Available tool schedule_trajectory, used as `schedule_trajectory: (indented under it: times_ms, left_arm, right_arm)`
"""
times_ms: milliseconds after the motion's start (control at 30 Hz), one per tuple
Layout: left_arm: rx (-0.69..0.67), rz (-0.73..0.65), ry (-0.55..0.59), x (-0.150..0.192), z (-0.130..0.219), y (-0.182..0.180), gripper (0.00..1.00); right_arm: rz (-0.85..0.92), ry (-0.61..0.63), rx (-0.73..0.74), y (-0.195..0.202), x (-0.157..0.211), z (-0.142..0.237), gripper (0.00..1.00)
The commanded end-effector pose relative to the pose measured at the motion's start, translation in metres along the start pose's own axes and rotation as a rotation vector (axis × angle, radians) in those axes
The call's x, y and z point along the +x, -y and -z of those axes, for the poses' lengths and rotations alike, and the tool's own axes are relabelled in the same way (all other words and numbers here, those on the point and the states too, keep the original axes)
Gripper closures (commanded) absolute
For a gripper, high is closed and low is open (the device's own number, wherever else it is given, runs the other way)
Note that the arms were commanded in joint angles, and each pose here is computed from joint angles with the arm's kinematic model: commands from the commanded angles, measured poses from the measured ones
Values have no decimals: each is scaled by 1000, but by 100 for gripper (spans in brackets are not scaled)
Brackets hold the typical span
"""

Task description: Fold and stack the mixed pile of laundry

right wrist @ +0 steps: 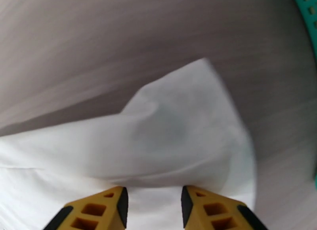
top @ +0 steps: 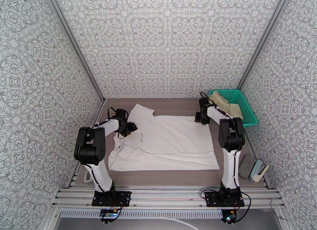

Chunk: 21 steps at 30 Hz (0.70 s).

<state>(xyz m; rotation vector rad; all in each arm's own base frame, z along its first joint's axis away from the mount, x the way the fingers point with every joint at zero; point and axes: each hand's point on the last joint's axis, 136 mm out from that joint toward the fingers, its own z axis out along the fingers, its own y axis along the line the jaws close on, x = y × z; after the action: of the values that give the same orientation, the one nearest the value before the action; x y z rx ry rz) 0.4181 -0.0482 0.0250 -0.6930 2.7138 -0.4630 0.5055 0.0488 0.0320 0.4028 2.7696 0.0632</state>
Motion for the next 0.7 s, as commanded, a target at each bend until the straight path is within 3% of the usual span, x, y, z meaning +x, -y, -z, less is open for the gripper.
schedule_trajectory:
  times_ms: [0,167,300,500,667]
  left_arm:
    - [-48,-8,-19,3,-4,-18,44]
    - [12,-59,65,-30,23,15,39]
    - [68,-95,114,-56,31,45,39]
    - [106,-120,153,-80,12,69,42]
    - [29,-104,163,-101,-18,59,41]
  right_arm:
    - [15,40,0,0,-17,21,57]
    - [45,126,12,-2,-43,43,58]
    - [38,111,-25,-11,-44,35,60]
    - [32,114,0,-9,-48,18,62]
    - [43,122,31,-6,-57,7,63]
